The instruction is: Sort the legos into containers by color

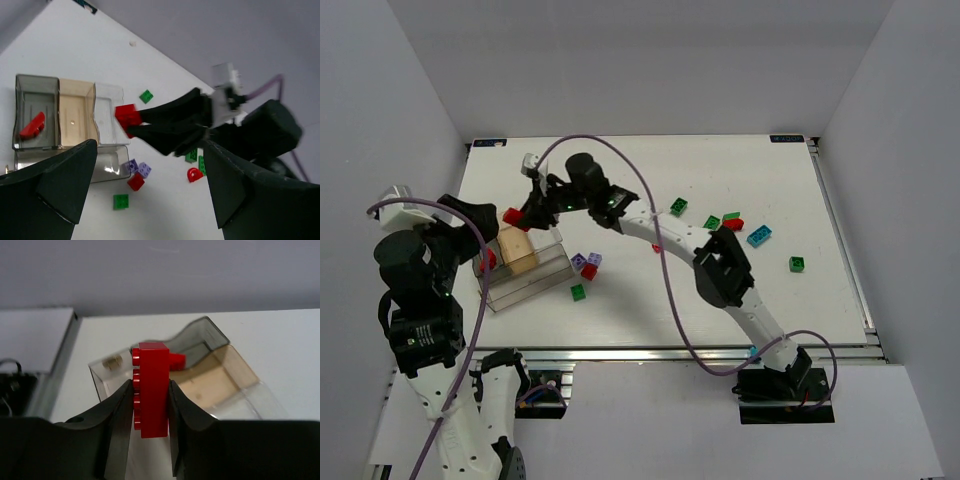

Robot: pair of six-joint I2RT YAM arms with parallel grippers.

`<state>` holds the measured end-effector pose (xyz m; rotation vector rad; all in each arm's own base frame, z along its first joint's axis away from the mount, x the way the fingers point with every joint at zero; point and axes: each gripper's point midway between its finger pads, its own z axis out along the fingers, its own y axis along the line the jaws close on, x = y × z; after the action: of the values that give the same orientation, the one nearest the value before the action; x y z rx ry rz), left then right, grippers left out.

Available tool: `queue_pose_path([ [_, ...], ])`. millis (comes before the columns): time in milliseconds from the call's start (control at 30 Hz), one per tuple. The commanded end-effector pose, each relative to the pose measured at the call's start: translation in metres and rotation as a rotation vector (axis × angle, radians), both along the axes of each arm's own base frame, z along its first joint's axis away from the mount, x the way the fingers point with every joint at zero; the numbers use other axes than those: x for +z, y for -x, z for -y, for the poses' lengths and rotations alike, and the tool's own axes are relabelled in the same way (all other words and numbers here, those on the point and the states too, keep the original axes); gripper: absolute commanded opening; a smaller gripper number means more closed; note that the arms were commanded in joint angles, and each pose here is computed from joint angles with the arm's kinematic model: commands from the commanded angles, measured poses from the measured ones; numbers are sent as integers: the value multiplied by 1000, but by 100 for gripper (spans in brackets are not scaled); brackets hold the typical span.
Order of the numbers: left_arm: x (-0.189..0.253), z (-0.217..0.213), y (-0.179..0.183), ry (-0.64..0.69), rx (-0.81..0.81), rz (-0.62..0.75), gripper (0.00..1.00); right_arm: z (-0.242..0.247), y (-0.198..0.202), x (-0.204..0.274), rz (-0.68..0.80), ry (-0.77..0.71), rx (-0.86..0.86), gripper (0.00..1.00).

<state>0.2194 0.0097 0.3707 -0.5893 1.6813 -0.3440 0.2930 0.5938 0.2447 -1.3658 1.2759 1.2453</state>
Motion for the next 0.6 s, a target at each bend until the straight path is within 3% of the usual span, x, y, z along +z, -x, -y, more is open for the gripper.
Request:
queue_pose_path([
  [0,15,-8,10,-45,46,6,96,-38,7,30,-260,-152,-77,0],
  [300,20,-8,32,-82,66,-25,96,-80,20,36,-220,-384,-223,0],
  [567,13,-5,41,-76,62,-84,96,-103,18,-3,-229,-393,-284,0],
])
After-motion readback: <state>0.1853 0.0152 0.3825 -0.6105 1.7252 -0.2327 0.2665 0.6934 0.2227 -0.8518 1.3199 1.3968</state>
